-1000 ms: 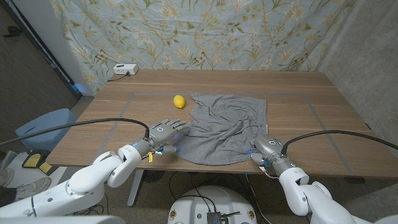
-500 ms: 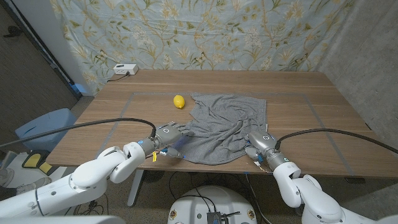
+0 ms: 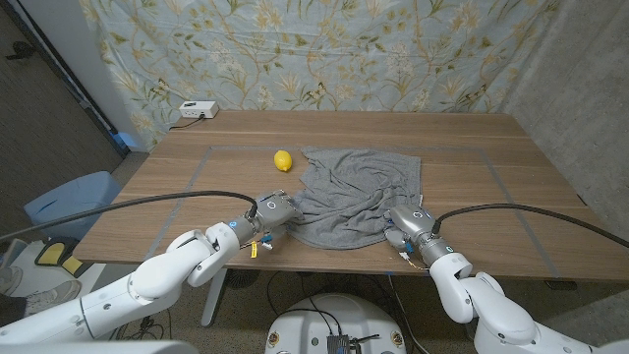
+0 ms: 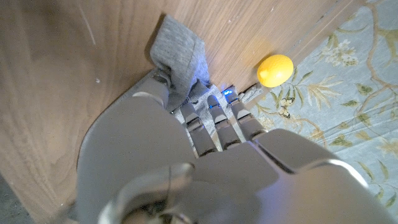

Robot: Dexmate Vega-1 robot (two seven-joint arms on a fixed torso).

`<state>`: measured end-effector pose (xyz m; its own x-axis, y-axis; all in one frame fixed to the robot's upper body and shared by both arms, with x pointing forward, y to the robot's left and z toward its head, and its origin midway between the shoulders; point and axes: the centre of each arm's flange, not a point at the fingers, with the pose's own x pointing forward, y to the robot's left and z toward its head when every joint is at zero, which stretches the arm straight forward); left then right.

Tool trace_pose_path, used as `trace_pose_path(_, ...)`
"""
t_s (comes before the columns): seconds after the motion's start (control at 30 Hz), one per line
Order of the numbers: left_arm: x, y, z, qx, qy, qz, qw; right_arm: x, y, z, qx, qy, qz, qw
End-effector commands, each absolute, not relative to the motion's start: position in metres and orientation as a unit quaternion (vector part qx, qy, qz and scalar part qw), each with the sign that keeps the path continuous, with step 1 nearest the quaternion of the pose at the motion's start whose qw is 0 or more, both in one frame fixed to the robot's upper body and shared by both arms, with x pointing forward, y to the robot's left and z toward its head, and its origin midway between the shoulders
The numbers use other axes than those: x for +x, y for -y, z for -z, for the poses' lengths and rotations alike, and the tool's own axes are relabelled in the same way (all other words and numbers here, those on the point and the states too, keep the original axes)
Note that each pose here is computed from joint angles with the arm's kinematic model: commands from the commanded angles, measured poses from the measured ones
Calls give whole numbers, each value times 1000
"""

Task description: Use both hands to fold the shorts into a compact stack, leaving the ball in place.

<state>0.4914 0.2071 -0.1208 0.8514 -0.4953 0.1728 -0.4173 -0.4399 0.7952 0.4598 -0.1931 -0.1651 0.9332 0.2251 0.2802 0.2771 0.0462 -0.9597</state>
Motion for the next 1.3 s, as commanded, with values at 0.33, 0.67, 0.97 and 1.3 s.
trace_pose_path(0.33,480,-219,116,785,389,-76,477,449,212,155,-656,223,103,714)
trace_pose_path(0.67,439,-216,79,750,445,-151,465,421,231,143,-616,259,207,714)
trace_pose_path(0.97,409,-216,55,721,486,-211,447,393,242,131,-594,291,275,698)
trace_pose_path(1.3,392,-220,27,706,514,-259,413,380,248,115,-580,342,333,661)
